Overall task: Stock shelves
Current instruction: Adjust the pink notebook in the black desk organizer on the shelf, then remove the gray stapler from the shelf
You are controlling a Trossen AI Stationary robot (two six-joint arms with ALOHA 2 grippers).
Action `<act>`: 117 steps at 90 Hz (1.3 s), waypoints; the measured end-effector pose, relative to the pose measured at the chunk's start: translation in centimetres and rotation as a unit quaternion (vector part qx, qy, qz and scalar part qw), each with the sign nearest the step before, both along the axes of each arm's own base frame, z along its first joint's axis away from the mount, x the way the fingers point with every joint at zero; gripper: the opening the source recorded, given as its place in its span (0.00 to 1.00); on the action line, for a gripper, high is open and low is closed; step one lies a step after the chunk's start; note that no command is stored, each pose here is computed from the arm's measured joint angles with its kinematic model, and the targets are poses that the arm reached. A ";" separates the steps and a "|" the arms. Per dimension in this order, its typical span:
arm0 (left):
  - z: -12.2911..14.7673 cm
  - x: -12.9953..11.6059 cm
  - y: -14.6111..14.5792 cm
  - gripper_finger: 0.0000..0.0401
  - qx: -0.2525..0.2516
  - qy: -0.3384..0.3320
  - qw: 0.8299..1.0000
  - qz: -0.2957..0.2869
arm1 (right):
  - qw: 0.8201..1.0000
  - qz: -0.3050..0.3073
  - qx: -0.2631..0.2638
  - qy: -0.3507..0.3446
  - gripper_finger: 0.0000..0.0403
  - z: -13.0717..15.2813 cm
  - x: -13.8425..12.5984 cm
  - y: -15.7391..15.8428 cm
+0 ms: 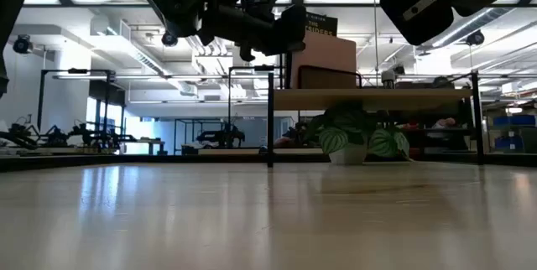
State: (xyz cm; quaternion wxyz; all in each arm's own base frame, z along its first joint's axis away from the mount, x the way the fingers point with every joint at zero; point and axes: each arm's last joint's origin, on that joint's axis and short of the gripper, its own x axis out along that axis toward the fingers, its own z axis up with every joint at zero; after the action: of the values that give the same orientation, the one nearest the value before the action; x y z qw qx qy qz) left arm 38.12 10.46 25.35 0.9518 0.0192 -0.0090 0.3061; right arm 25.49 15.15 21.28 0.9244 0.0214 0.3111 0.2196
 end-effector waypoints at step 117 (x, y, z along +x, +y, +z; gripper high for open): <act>-0.4 -12.7 -9.6 0.42 -0.058 0.149 0.980 -0.120 | 0.955 -0.221 -0.186 -0.068 0.00 5.6 1.7 -1.1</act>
State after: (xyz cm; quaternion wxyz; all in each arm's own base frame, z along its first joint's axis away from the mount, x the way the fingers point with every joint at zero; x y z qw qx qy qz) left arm 25.38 0.86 24.91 0.9718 0.0080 0.1481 0.1831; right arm 27.19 14.03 26.91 0.9564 -0.0972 0.2705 -0.0510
